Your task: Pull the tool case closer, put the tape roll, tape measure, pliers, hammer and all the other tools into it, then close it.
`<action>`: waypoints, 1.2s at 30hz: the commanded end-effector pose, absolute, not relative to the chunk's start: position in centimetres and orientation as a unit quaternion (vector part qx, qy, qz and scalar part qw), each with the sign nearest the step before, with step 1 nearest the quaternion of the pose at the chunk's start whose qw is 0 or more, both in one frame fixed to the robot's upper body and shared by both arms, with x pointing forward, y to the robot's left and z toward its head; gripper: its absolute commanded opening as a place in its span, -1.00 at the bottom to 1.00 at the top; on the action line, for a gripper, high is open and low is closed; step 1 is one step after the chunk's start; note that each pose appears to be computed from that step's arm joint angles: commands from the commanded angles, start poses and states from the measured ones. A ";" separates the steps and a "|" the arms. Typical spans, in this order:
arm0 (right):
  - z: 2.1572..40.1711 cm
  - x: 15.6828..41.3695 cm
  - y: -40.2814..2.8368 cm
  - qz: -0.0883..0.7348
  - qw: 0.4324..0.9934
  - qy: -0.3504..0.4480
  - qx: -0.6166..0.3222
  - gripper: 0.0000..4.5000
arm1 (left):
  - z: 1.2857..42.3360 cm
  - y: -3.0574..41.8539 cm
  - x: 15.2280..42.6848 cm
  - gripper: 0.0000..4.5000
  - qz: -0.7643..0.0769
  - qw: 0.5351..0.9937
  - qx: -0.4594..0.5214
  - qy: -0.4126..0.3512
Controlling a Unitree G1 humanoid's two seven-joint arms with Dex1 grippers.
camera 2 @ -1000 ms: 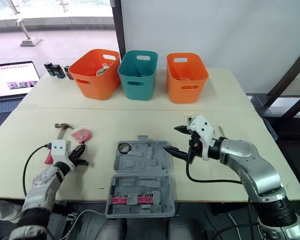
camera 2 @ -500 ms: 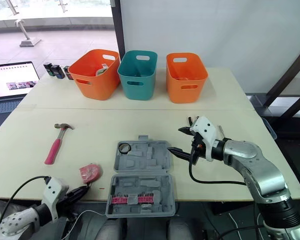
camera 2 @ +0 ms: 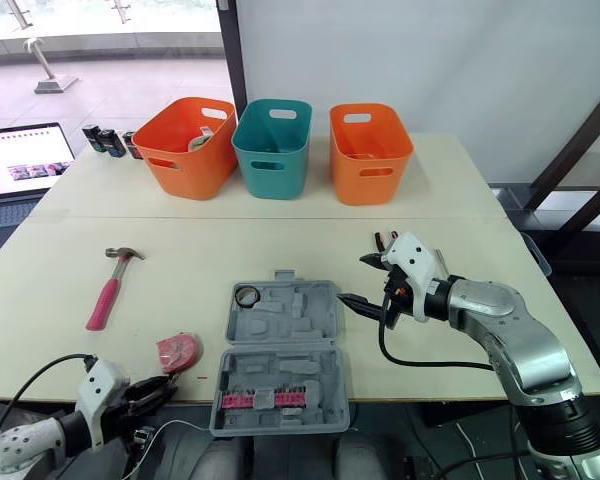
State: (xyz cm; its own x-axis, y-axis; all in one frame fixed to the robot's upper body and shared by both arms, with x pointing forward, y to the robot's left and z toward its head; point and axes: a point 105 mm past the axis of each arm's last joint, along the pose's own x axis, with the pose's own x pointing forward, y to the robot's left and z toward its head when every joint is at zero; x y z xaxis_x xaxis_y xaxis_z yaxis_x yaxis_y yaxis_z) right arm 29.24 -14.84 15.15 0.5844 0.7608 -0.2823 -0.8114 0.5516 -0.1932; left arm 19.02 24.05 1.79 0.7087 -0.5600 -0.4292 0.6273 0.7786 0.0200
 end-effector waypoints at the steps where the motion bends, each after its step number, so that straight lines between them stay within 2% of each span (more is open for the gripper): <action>1: 16.4 29.3 -15.1 0.441 0.881 0.058 -0.162 1.00 | 4.4 25.0 19.7 0.57 -0.326 0.925 0.080 0.176; 3: 16.4 29.4 -15.1 0.441 0.881 0.057 -0.161 1.00 | 5.7 25.1 19.8 0.98 -0.340 0.922 0.075 0.168; 10: 16.4 29.8 -14.9 0.439 0.883 0.049 -0.157 1.00 | 8.4 26.6 20.5 0.98 -0.411 0.887 0.090 0.192; 19: 16.6 29.6 -14.7 0.430 0.889 0.038 -0.154 1.00 | 6.2 26.8 24.8 0.98 -0.473 0.839 0.172 0.207; 23: 16.5 29.3 -14.8 0.422 0.893 0.040 -0.153 1.00 | 5.0 26.0 25.0 0.98 -0.491 0.827 0.171 0.213; 28: 16.3 28.7 -14.7 0.415 0.897 0.045 -0.148 1.00 | 3.5 25.1 24.8 0.98 -0.499 0.821 0.165 0.226; 36: 16.4 28.5 -15.2 0.405 0.901 0.048 -0.148 1.00 | 1.5 25.3 25.6 0.98 -0.460 0.837 0.192 0.224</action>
State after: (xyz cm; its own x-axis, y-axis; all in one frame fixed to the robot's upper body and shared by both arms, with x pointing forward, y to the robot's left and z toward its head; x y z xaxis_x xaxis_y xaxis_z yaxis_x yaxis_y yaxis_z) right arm 28.78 -15.20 14.91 0.6581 0.7106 -0.2489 -0.7527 0.6303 -0.1903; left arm 25.76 24.73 2.69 0.4576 -0.7248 -0.5151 0.8748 0.4706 0.1151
